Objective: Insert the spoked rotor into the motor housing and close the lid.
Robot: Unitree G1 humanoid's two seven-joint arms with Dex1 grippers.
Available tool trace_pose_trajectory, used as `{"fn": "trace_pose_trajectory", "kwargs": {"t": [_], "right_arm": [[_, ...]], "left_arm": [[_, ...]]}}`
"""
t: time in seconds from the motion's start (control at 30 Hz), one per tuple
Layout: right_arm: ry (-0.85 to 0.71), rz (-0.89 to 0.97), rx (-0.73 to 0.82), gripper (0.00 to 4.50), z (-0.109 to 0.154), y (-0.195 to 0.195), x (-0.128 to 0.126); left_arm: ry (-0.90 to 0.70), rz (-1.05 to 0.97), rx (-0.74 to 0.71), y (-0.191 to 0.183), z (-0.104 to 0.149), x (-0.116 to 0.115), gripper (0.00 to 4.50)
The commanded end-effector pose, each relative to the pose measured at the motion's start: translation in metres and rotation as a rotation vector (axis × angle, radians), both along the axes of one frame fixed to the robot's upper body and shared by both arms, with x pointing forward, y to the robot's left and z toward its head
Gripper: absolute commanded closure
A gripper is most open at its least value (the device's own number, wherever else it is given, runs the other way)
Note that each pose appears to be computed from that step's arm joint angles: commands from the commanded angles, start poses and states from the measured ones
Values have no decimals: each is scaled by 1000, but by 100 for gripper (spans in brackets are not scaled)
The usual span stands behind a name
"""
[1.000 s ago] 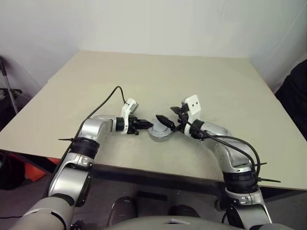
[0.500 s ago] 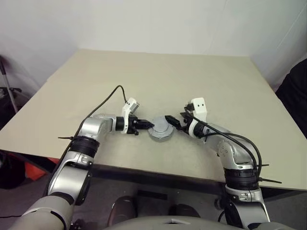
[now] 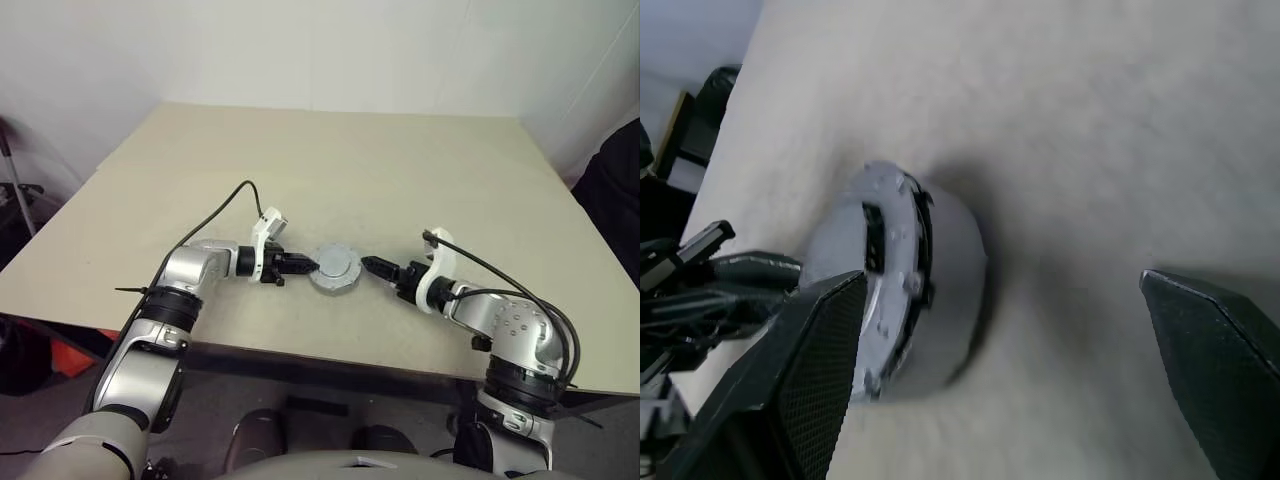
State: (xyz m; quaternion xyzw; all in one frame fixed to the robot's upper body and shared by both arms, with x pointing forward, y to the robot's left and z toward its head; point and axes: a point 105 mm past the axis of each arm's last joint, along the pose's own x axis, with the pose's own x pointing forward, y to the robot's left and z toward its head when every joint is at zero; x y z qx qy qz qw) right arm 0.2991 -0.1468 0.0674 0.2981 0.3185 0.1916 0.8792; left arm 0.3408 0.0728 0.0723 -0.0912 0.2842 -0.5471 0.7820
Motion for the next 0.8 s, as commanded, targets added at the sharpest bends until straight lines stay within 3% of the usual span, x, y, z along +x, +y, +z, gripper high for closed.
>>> {"fn": "trace_pose_trajectory", "kwargs": {"t": [0.03,0.27,0.8], "right_arm": [[5,-6,53,3,5,1,-2],[10,4,219,3,13,28,8],[49,93,326,3,10,66,16]], "left_arm": [[43,18,61,6,-17,-3,356],[30,29,74,8,-16,0,356],[15,47,95,13,-15,4,356]]}}
